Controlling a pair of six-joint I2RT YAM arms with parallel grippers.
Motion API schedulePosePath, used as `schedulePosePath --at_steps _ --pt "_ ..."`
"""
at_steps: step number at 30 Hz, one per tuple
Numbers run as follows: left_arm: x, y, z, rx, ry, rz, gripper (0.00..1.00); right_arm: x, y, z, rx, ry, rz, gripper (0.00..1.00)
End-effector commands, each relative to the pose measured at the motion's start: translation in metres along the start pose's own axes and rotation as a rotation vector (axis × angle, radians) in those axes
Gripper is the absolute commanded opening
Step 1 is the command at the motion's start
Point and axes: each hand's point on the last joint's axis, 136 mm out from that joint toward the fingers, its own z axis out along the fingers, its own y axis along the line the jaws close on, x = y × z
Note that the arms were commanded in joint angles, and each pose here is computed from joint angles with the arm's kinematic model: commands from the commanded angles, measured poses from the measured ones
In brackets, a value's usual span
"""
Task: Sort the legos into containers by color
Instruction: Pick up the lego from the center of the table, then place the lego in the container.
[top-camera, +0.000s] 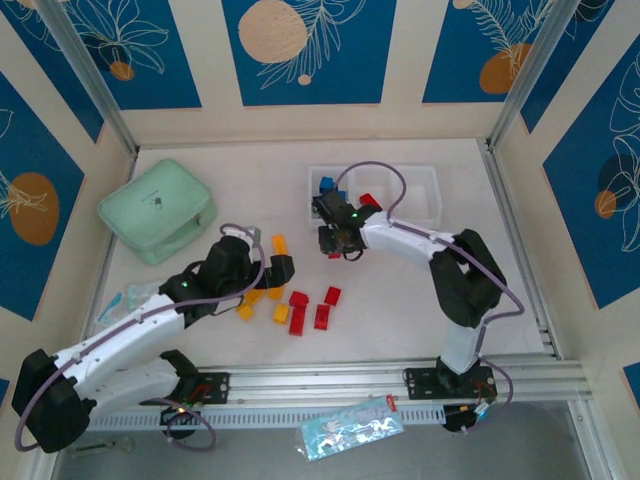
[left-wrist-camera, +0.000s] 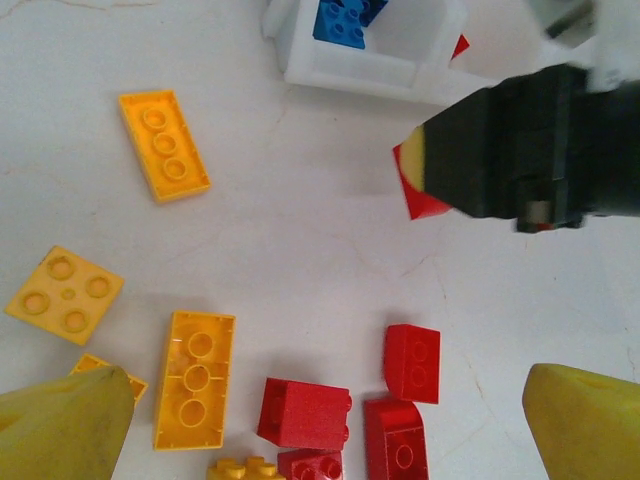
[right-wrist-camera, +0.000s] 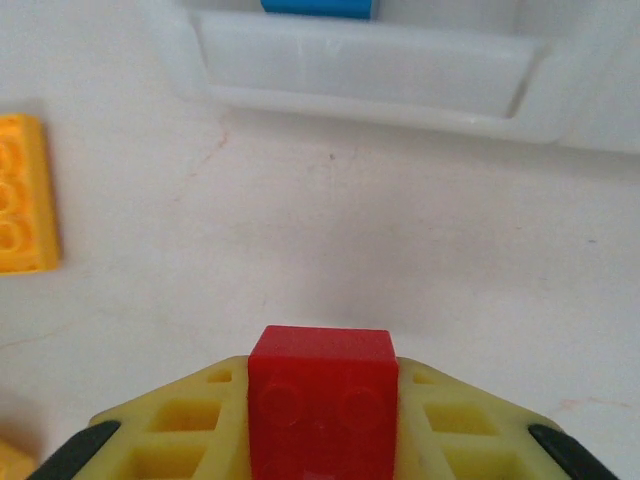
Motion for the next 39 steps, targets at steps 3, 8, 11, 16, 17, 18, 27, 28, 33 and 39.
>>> schedulePosePath --at_steps 3,8,11,16,17,18,27,28,33,39 --pt "-0.007 -0.018 0.004 0.061 0.019 -0.001 0.99 -0.018 -0.025 -0.033 0.009 -0.054 0.012 0.26" --pt "-0.006 -0.03 0.014 0.09 0.037 0.0 0.99 -0.049 -0.06 -0.047 0.02 -0.097 0.085 0.27" --pt "-0.007 -0.038 0.02 0.108 0.045 0.001 0.99 -0.068 -0.082 -0.045 0.035 -0.104 0.138 0.27" --pt "-0.009 -0.051 0.031 0.131 0.058 0.011 0.99 -0.099 -0.105 -0.027 0.068 -0.115 0.162 0.27" --pt "-0.01 -0.053 0.033 0.135 0.059 0.014 0.99 -0.106 -0.109 -0.02 0.076 -0.112 0.156 0.27" --pt "-0.011 -0.055 0.035 0.136 0.06 0.014 0.99 -0.111 -0.111 -0.017 0.083 -0.111 0.152 0.27" --pt "-0.021 -0.065 0.048 0.143 0.055 0.026 0.99 -0.156 -0.135 0.026 0.137 -0.089 0.163 0.29" --pt "-0.022 -0.065 0.049 0.139 0.054 0.029 0.99 -0.158 -0.137 0.032 0.138 -0.079 0.163 0.31" --pt "-0.026 -0.064 0.05 0.126 0.038 0.037 0.99 -0.162 -0.134 0.047 0.119 -0.059 0.158 0.36" --pt "-0.029 -0.066 0.047 0.126 0.034 0.043 0.99 -0.166 -0.128 0.03 0.098 -0.078 0.157 0.44"
